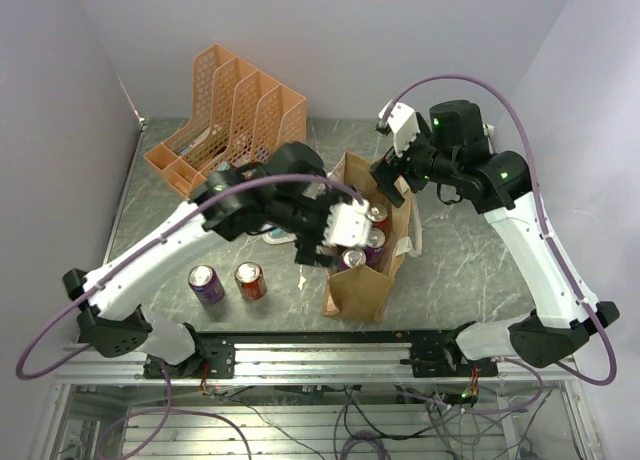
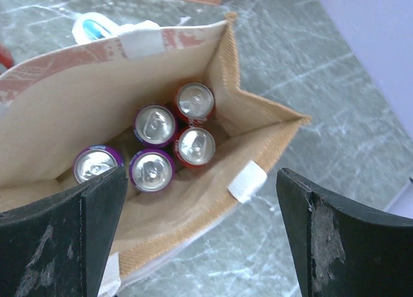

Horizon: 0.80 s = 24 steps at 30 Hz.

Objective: Place the beverage into the canvas bag
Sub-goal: Place the drink in the canvas bag, then pick up the drink from the center of the board.

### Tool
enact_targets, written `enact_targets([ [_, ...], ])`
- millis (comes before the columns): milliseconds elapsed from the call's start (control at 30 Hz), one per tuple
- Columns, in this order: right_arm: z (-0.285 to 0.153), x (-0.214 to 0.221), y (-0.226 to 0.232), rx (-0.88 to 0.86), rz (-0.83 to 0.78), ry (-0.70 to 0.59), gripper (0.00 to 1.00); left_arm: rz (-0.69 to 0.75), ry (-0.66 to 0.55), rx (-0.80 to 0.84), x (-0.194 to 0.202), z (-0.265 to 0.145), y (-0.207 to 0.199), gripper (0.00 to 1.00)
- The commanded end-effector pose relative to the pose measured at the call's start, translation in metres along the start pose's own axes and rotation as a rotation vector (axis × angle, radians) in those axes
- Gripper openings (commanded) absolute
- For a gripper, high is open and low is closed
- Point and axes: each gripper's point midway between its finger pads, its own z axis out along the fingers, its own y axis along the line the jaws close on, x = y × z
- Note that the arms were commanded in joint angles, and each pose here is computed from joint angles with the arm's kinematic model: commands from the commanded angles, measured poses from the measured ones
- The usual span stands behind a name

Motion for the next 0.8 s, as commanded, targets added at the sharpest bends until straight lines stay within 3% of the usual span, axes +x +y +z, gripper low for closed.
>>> enact_targets([
  [0, -0.018, 0.011, -0.027, 0.142, 0.054, 0.088, 0.99, -0.168, -0.058, -0.253, 0.0, -0.064, 0.038, 1.0],
  [167, -0.03, 0.011, -0.072, 0.29, 0.091, 0.125, 1.0, -0.392, 0.047, -0.514, 0.058, -0.118, 0.059, 0.99],
  [300, -0.041, 0.014, -0.112, 0.375, 0.122, 0.12, 1.0, -0.495, 0.21, -0.618, 0.107, -0.14, 0.043, 0.99],
  [367, -0.043, 0.017, -0.123, 0.377, 0.156, 0.111, 1.0, -0.557, 0.309, -0.578, 0.135, -0.133, 0.018, 0.99],
  [600, -0.069, 0.013, -0.151, 0.358, 0.222, 0.03, 1.0, -0.682, 0.448, -0.451, 0.194, -0.105, -0.053, 0.99],
  [767, -0.079, 0.017, -0.152, 0.36, 0.209, 0.033, 1.0, -0.751, 0.508, -0.386, 0.221, -0.089, -0.068, 0.99],
])
